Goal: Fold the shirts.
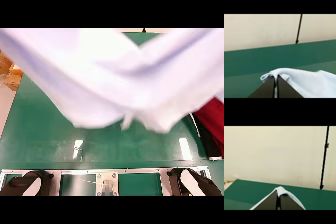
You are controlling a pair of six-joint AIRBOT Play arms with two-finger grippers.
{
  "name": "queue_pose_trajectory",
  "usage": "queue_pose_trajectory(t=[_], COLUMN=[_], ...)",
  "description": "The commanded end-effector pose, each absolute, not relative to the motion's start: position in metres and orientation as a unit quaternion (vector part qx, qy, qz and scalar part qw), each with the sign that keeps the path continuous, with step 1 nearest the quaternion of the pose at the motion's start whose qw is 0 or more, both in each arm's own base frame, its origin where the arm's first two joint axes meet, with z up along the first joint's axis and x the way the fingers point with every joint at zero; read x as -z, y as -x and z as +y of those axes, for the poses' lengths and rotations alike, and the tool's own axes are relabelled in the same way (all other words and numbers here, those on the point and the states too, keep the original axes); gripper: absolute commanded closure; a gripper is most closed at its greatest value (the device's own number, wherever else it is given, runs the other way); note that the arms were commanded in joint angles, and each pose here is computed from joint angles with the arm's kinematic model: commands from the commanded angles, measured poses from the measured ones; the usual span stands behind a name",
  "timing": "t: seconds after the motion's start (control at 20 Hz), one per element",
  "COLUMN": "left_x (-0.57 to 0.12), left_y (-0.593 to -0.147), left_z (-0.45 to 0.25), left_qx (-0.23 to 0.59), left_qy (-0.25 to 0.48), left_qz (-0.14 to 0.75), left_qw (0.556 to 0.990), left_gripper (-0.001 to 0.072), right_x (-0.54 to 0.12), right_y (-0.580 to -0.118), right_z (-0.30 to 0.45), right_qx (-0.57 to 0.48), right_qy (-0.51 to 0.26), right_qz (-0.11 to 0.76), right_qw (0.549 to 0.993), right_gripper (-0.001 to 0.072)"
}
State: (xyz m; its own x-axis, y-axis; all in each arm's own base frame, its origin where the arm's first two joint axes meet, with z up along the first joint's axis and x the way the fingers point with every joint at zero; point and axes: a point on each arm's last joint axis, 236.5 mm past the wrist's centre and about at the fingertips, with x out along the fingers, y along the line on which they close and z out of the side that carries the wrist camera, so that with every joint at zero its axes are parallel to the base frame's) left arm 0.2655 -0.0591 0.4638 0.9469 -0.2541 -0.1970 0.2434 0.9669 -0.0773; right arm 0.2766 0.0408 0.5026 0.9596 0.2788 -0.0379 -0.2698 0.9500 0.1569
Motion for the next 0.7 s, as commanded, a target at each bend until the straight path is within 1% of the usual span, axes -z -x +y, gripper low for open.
queue_pose_trajectory(t=[0.0, 0.15, 0.3, 0.4, 0.45, 0.5, 0.6, 0.65], left_x=[-0.396, -0.282, -0.154, -0.074, -0.038, -0.012, 0.021, 0.027], left_y=[-0.294, -0.329, -0.345, -0.346, -0.344, -0.34, -0.335, -0.334], left_z=[-0.035, -0.05, -0.069, -0.067, -0.064, -0.061, -0.057, -0.057], left_qx=[0.076, 0.106, 0.133, 0.11, 0.093, 0.08, 0.067, 0.07], left_qy=[0.02, 0.047, 0.094, 0.131, 0.146, 0.155, 0.155, 0.15], left_qz=[0.198, 0.314, 0.393, 0.42, 0.432, 0.443, 0.467, 0.475], left_qw=[0.977, 0.942, 0.905, 0.891, 0.885, 0.879, 0.868, 0.865], left_gripper=[0.0677, 0.0677, 0.0677, 0.0677, 0.0677, 0.0677, 0.0676, 0.0677], right_x=[-0.441, -0.314, -0.149, -0.043, -0.002, 0.031, 0.064, 0.068], right_y=[-0.301, -0.343, -0.373, -0.376, -0.373, -0.371, -0.372, -0.377], right_z=[0.033, 0.038, 0.051, 0.054, 0.055, 0.056, 0.056, 0.054], right_qx=[-0.144, -0.171, -0.152, -0.104, -0.083, -0.068, -0.056, -0.055], right_qy=[-0.117, -0.179, -0.25, -0.285, -0.295, -0.308, -0.321, -0.324], right_qz=[0.113, 0.243, 0.353, 0.415, 0.442, 0.47, 0.506, 0.511], right_qw=[0.976, 0.938, 0.889, 0.858, 0.843, 0.824, 0.799, 0.795], right_gripper=[0.0691, 0.0691, 0.069, 0.069, 0.069, 0.069, 0.0689, 0.0642])
